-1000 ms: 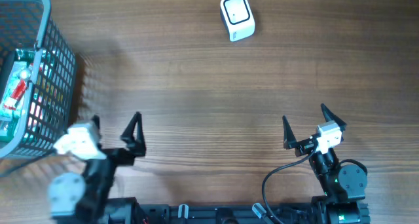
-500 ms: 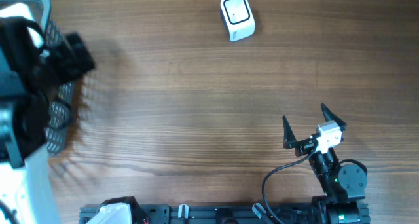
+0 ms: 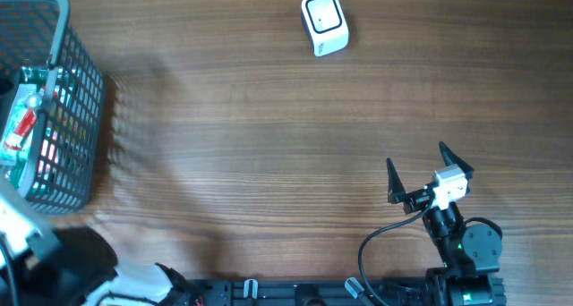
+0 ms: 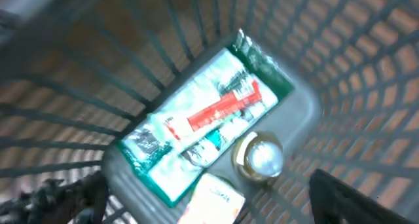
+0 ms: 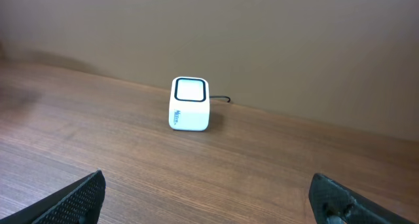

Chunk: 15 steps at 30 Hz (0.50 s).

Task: Scan the item barcode
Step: 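Grasp the yellow Vim dish soap bottle in the basket with left gripper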

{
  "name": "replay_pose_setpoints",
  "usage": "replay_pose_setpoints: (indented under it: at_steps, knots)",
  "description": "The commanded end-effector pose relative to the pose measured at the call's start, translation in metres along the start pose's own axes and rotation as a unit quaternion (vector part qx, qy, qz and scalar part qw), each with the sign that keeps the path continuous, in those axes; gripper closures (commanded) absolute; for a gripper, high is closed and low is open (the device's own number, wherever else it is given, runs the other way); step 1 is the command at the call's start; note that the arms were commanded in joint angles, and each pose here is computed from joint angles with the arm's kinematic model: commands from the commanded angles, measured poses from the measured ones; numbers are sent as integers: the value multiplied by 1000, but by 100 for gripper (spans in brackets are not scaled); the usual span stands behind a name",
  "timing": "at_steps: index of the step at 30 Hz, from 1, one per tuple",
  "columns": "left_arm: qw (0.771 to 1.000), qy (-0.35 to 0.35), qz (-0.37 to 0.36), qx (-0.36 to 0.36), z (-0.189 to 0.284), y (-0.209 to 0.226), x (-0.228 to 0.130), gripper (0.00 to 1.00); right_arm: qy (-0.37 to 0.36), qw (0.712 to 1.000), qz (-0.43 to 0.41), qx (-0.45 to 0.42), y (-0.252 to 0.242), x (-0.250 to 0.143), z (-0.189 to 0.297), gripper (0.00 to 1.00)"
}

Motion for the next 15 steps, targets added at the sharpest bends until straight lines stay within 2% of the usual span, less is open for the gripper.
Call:
replay_pose_setpoints:
  at_steps: [1, 2, 3, 9, 12, 15]
  knots:
    - [992, 52, -61, -95, -31, -2, -6, 17, -2, 1000, -1, -5, -1, 1, 0, 0]
    - [990, 58, -72, -106, -37, -3, -7, 22, -2, 1000, -1, -5, -1, 1, 0, 0]
    - [989, 66, -75, -109, -43, -4, -8, 22, -2, 1000, -1, -5, -1, 1, 0, 0]
    - [984, 117, -79, -110, -79, -5, -19, 18, -2, 1000, -1, -5, -1, 1, 0, 0]
    - [973, 144, -97, -153, -101, -12, -29, 16, -2, 1000, -1, -5, -1, 1, 0, 0]
    - [969, 170, -94, -152, -130, -12, -42, 16, -2, 1000, -1, -5, -1, 1, 0, 0]
Point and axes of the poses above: each gripper's point midway between its finger pads, its own z axis back along the fingers, its own y axis along the line the jaws close on, x = y × z, the point moved 8 cm from there along z, back along the fingers, and after that the axes turned 11 degrees about z, right-handed, at the moved point
